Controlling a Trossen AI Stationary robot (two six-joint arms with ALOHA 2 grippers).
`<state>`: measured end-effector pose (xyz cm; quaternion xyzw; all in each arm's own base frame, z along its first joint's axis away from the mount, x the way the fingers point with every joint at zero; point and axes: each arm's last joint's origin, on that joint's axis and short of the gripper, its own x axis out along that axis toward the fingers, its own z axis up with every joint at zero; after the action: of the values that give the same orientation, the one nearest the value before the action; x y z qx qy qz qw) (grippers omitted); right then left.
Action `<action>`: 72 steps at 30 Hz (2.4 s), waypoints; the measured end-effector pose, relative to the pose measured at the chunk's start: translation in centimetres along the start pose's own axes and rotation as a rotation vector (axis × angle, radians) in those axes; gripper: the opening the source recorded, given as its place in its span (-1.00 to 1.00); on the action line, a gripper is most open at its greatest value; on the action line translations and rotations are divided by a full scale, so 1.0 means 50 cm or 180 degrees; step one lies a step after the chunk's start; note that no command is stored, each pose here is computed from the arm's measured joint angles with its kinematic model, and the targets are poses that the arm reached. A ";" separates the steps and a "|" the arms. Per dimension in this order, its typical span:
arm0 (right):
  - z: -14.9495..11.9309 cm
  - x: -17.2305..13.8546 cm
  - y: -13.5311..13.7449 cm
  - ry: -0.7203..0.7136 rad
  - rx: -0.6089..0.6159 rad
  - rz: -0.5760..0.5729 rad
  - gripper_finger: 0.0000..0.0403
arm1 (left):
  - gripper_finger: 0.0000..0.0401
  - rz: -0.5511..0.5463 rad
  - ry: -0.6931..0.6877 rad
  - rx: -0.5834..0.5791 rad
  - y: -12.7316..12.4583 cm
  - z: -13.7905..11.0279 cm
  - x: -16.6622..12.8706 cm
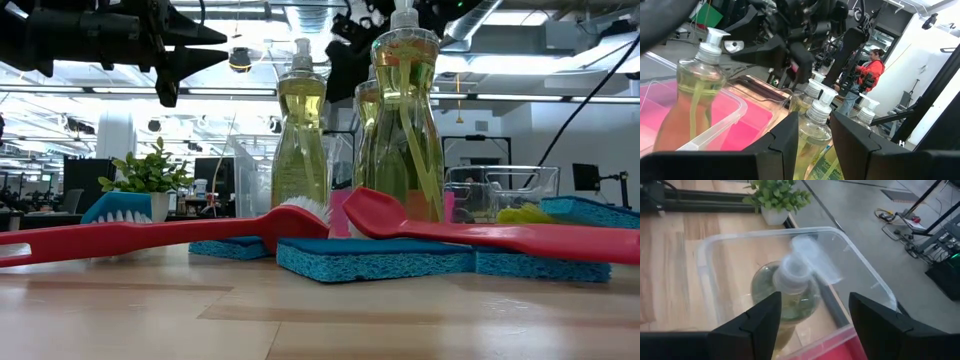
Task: Pick & Place Kitchen Sink Supplies
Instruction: Put the transparent soap dispenser into the transparent container
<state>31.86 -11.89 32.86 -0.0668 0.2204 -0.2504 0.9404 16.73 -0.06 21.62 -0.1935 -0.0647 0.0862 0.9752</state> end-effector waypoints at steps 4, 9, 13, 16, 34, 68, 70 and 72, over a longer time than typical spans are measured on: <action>0.003 -0.026 -0.006 0.0069 -0.0015 0.0011 0.12 | -0.42 0.0000 0.0001 0.0000 0.000 0.000 0.000; 0.009 -0.070 -0.017 0.0130 -0.0029 0.0021 0.12 | -0.42 0.0000 -0.0001 0.0000 0.000 0.000 0.000; 0.016 -0.112 -0.030 0.0120 -0.0020 0.0009 0.12 | -0.42 -0.0001 0.0001 0.0000 0.000 0.000 0.000; 0.020 -0.145 -0.038 0.0104 -0.0091 0.0006 0.12 | -0.42 0.0000 0.0000 0.0000 0.000 0.000 0.000; 0.044 -0.370 -0.086 -0.0712 -0.0200 0.0256 0.12 | -0.42 0.0000 -0.0001 0.0019 0.000 0.000 0.000; -0.111 -0.483 -0.073 -0.0731 0.0587 0.1015 0.12 | -0.42 0.0163 0.0480 0.0638 -0.010 -0.010 0.140; -0.111 -0.483 -0.073 -0.0741 0.0582 0.1025 0.12 | -0.42 0.0226 0.0460 0.0566 -0.004 -0.007 0.141; -0.111 -0.484 -0.073 -0.0751 0.0579 0.1018 0.12 | -0.42 0.0252 0.0446 0.0563 0.001 -0.005 0.142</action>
<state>8.97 -3.03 37.98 0.0253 0.0932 -0.1074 0.9895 23.71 1.25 22.04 -0.1147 0.0191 0.1162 0.9864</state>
